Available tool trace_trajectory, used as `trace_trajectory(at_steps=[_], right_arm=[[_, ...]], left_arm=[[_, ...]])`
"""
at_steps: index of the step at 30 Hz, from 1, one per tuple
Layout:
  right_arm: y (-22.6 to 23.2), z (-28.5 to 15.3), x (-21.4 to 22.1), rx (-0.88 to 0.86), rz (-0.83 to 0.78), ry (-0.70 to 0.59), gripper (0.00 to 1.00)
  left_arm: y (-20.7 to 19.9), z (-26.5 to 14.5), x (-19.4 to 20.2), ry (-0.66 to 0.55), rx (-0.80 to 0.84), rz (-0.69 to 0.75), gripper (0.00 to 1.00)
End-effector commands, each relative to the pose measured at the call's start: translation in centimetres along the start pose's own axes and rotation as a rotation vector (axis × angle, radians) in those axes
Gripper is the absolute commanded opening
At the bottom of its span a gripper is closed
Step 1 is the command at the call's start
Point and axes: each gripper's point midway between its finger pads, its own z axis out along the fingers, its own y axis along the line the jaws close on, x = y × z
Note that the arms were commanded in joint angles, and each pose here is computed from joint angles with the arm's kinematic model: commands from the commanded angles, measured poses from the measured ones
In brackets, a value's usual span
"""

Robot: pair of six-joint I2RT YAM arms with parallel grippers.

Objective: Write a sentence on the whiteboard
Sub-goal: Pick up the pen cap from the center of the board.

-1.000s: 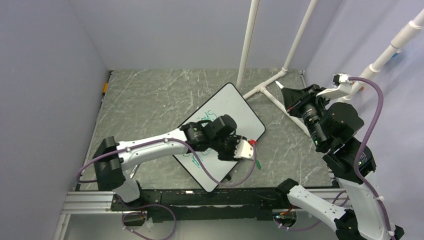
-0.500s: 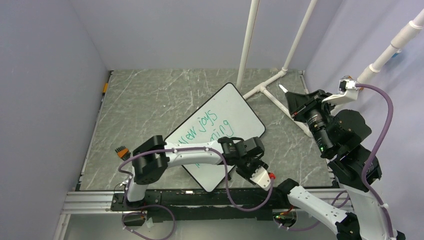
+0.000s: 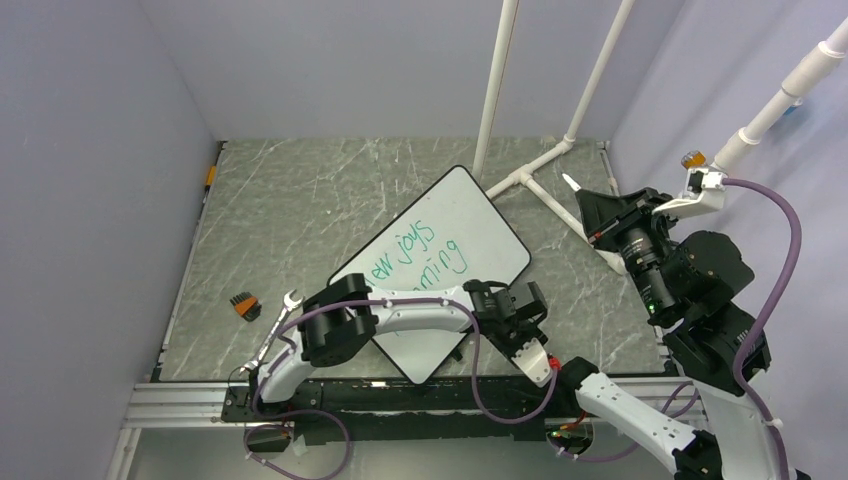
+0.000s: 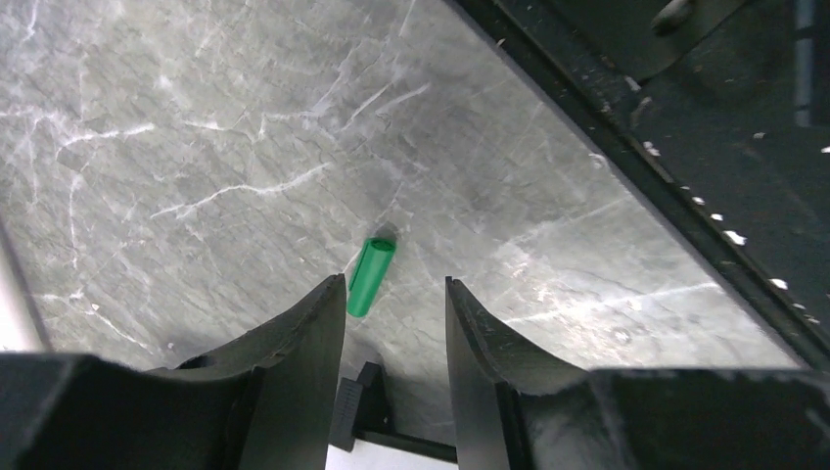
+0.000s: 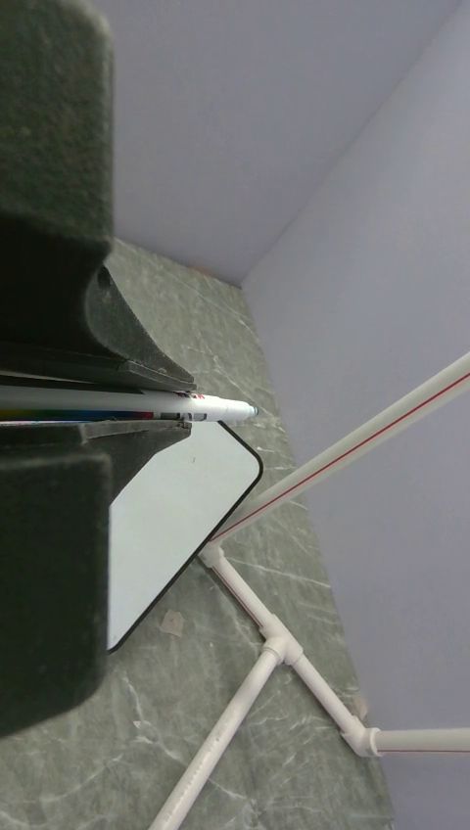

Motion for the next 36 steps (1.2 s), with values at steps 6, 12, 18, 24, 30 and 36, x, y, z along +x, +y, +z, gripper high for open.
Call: trace_trajectory(at_steps=[6, 12, 18, 24, 30, 36], right_arm=[[0.2, -0.8, 0.4, -0.034, 0.027, 0.010, 0.00], [0.1, -0.9, 0.9, -0.040, 0.029, 0.021, 0.00], [-0.1, -1.0, 1.1, -0.040, 0.025, 0.019, 0.00], [-0.2, -1.0, 1.4, -0.042, 0.025, 0.025, 0.00], [-0.1, -0.9, 1.8, -0.047, 0.031, 0.032, 0.00], [0.1, -0.8, 2.0, -0.056, 0.040, 0.039, 0.00]], left_arm=[[1.4, 2.1, 1.3, 0.083, 0.003, 0.097, 0.43], [1.5, 3.0, 2.0, 0.111, 0.033, 0.106, 0.40], [-0.3, 4.1, 2.8, 0.133, 0.138, 0.105, 0.37], [-2.7, 4.6, 3.4, 0.144, 0.261, 0.067, 0.33], [-3.4, 4.0, 2.8, 0.116, 0.264, 0.039, 0.25], [-4.2, 3.5, 2.7, 0.108, 0.286, -0.003, 0.25]])
